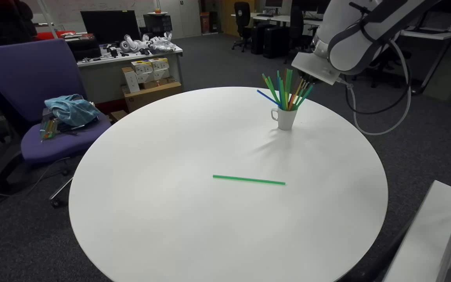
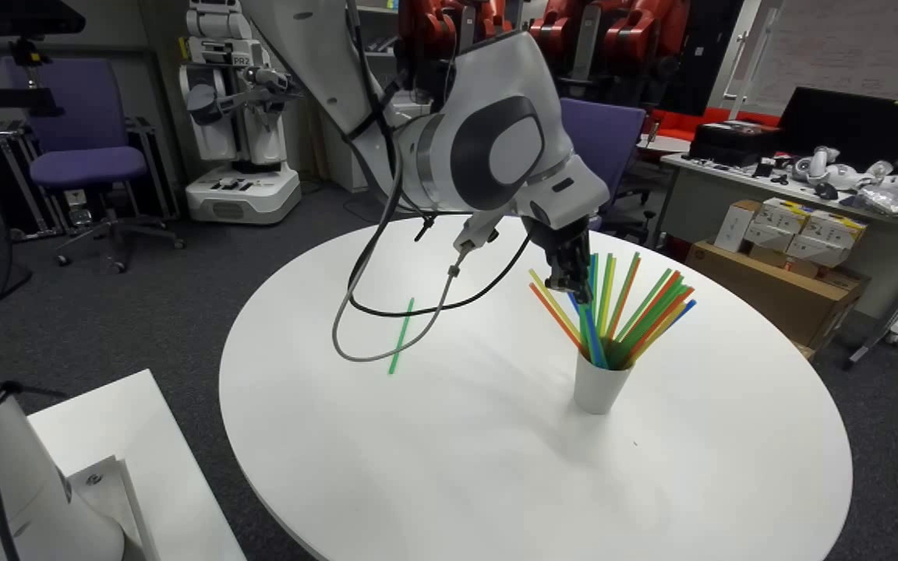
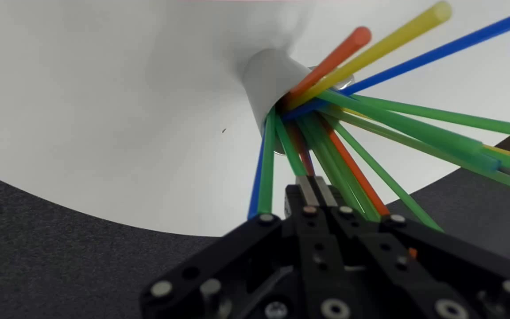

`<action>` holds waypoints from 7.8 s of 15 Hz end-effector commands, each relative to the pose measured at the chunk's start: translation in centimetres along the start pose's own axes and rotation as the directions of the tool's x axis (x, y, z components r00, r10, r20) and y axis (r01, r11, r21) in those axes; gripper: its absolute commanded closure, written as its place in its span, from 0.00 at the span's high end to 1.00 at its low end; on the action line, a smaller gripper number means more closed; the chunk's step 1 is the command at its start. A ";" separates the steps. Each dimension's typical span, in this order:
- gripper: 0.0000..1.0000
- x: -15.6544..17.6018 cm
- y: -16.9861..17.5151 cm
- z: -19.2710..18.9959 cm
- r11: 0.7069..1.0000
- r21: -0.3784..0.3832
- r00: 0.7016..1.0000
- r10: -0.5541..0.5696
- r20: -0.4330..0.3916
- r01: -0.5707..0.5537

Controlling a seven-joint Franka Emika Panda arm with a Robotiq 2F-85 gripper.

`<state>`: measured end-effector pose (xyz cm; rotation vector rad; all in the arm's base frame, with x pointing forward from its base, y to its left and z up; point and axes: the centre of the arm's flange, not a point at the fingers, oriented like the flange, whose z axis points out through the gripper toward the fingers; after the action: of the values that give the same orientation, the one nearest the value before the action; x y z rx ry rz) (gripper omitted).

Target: Remove two straws from the cup and place them close to each other on the table

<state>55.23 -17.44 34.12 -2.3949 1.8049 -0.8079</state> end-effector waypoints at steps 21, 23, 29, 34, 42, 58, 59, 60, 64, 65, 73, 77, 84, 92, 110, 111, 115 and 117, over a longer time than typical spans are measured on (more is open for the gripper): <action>0.00 2.7 -2.4 -16.4 0.967 0.222 0.816 -0.228 0.531 0.126; 0.00 1.0 -2.1 -14.0 0.975 0.171 0.762 -0.219 0.610 0.143; 0.00 -5.5 -1.0 -4.9 0.982 0.032 0.670 -0.152 0.727 0.188; 0.00 -11.8 -0.5 -1.6 0.962 0.081 0.710 -0.248 0.659 0.262; 0.00 -15.2 -1.0 -1.6 0.952 0.183 0.828 -0.306 0.471 0.247; 1.00 -13.5 0.8 -1.7 0.878 0.071 0.803 -0.464 0.374 0.474; 1.00 -12.9 1.1 -1.6 0.855 0.040 0.790 -0.495 0.363 0.517; 1.00 -12.4 1.4 -1.5 0.830 0.010 0.772 -0.523 0.360 0.558; 1.00 -10.0 2.2 -0.7 0.772 -0.146 0.779 -0.578 0.245 0.619; 1.00 -9.5 2.4 -0.8 0.768 -0.162 0.781 -0.583 0.224 0.620; 1.00 -10.5 1.0 -1.0 0.882 -0.107 0.871 -0.423 0.252 0.459; 1.00 -11.0 0.8 -0.8 0.881 -0.105 0.868 -0.424 0.259 0.461; 1.00 -14.0 0.1 1.8 0.964 -0.067 0.965 -0.254 0.063 0.258; 1.00 -17.4 -3.1 5.7 0.986 -0.049 0.984 0.154 -0.087 -0.158; 1.00 -19.8 -8.4 17.3 0.971 -0.065 0.930 0.201 -0.306 -0.231; 1.00 -19.4 -8.5 17.6 0.970 -0.067 0.929 0.201 -0.310 -0.232; 0.67 -18.2 -8.5 18.3 0.973 -0.072 0.932 0.189 -0.309 -0.221; 0.53 -17.8 -8.4 18.4 0.972 -0.069 0.931 0.193 -0.310 -0.224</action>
<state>65.99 -3.00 13.71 -2.1714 2.2162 -1.1359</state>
